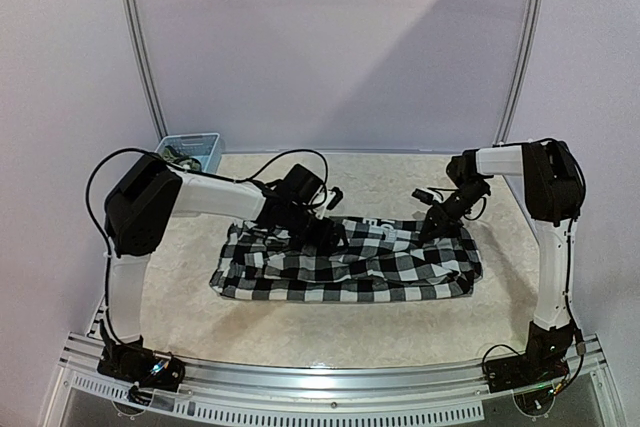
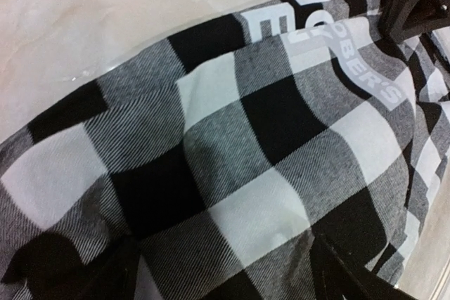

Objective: Fold and stack the mixed laundry pile
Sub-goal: Smooth out the rectangle-folded shirt at the center of the board.

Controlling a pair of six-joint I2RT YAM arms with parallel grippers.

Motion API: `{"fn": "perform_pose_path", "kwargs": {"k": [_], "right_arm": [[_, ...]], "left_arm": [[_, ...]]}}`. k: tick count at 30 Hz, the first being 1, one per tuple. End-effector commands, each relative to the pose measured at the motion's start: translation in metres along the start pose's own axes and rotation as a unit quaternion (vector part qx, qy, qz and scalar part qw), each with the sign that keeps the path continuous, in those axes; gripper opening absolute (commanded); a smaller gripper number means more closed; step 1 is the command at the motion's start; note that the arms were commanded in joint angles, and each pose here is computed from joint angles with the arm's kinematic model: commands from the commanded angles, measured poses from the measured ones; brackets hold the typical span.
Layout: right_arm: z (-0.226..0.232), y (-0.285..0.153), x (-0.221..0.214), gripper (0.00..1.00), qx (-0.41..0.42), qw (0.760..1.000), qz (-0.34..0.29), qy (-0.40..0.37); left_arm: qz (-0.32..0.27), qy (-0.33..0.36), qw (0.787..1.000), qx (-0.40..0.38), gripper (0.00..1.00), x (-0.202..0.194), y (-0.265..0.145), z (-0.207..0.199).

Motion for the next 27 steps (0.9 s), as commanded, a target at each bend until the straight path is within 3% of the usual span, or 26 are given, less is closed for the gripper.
{"fn": "perform_pose_path", "kwargs": {"k": [1, 7, 13, 19, 27], "right_arm": [[-0.006, -0.002, -0.001, 0.14, -0.020, 1.000, -0.001, -0.006], [0.026, -0.035, 0.001, 0.18, -0.018, 0.998, -0.035, -0.052], [0.085, -0.052, 0.002, 0.27, -0.040, 0.987, -0.052, -0.145], [0.129, -0.017, 0.012, 0.28, 0.013, 0.980, -0.021, -0.198], [0.156, 0.045, 0.015, 0.28, 0.056, 0.974, 0.035, -0.217]], "left_arm": [[-0.022, 0.000, 1.000, -0.008, 0.88, 0.018, -0.037, 0.000], [-0.086, -0.034, 0.995, 0.026, 0.90, 0.051, -0.090, 0.025], [-0.072, -0.101, 0.989, 0.075, 0.91, 0.036, -0.106, 0.081], [-0.031, -0.162, 0.984, 0.061, 0.90, 0.000, -0.090, 0.110], [-0.007, -0.182, 0.980, 0.081, 0.90, -0.025, -0.093, 0.126]]}}
Point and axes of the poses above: each gripper's point midway between its finger pads, its own y axis out along the fingers, its own z axis along the line the jaws close on, x = y × z, the point moved 6 cm from there along -y, back along the fingers, and after that the axes turned 5 degrees about y, right-handed, at the moved point
